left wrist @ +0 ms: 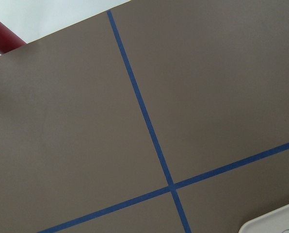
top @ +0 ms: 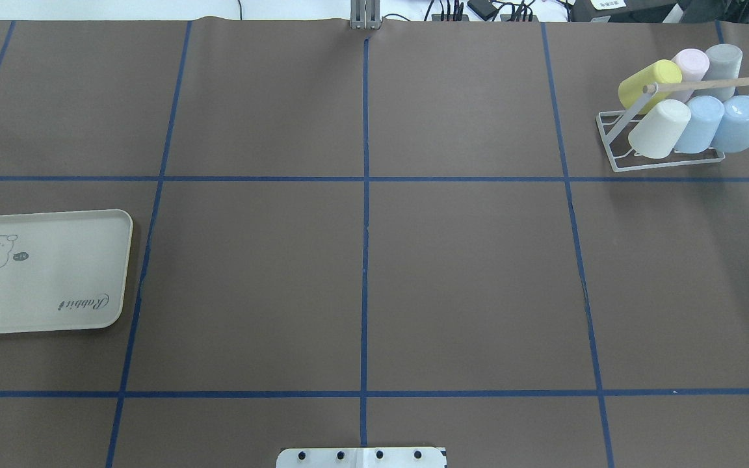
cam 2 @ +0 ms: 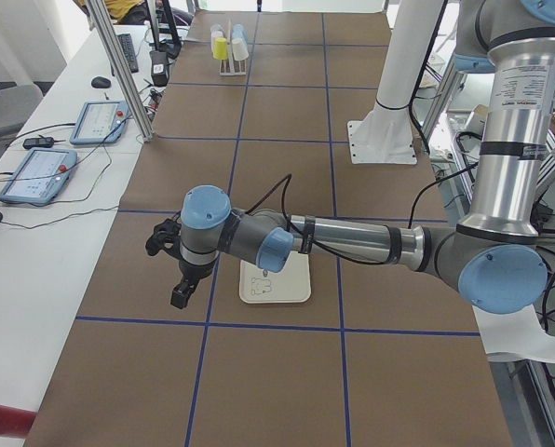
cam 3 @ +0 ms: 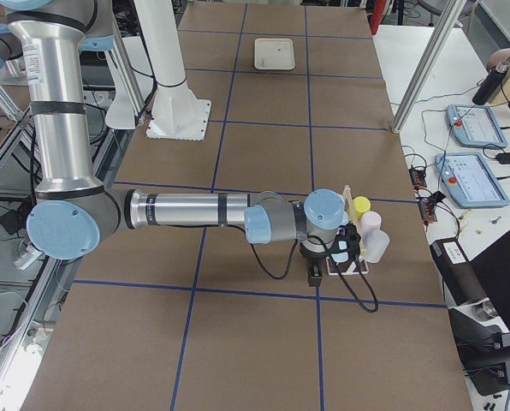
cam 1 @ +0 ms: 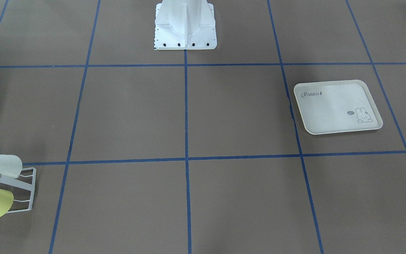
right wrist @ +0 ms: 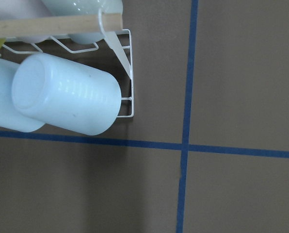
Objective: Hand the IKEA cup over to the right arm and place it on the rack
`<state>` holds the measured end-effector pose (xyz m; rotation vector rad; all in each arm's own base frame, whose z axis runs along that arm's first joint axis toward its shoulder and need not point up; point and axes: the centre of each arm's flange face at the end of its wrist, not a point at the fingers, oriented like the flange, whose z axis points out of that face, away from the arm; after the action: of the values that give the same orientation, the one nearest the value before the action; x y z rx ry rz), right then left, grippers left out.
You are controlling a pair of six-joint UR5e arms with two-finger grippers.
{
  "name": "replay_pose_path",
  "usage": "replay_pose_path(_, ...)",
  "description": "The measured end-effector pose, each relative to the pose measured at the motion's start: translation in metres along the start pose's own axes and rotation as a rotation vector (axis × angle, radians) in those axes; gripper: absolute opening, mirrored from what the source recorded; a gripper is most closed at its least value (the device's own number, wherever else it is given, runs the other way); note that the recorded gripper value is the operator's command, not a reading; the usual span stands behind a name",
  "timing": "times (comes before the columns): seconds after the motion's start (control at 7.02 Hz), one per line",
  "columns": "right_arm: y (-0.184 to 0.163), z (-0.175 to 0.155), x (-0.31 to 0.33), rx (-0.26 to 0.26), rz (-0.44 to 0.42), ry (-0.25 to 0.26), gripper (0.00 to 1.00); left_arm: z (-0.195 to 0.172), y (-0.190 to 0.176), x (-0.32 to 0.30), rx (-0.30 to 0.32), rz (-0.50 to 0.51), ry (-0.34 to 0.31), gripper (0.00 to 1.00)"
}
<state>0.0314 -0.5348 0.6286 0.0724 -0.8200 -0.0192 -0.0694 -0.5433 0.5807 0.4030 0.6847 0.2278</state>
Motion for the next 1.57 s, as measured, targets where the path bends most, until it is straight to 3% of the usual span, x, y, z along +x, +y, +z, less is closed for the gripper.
replay_pose_path(0.43,-0.024,0.0,-0.011,-0.016,0.014,-0.009,0.99,-0.01,0.001,0.009,0.017,0.014,0.0,1.0)
replay_pose_path(0.85,-0.041,-0.018,-0.029,-0.064,0.034,0.006,1.0,-0.017,0.007,0.016,0.026,0.022,0.002,1.0)
replay_pose_path(1.0,-0.042,-0.017,-0.034,-0.078,0.016,0.006,1.0,-0.018,0.007,0.019,0.026,0.021,0.018,1.0)
replay_pose_path(1.57,-0.047,-0.048,-0.04,-0.043,0.015,-0.004,1.0,-0.023,0.015,0.034,0.04,0.024,0.14,1.0)
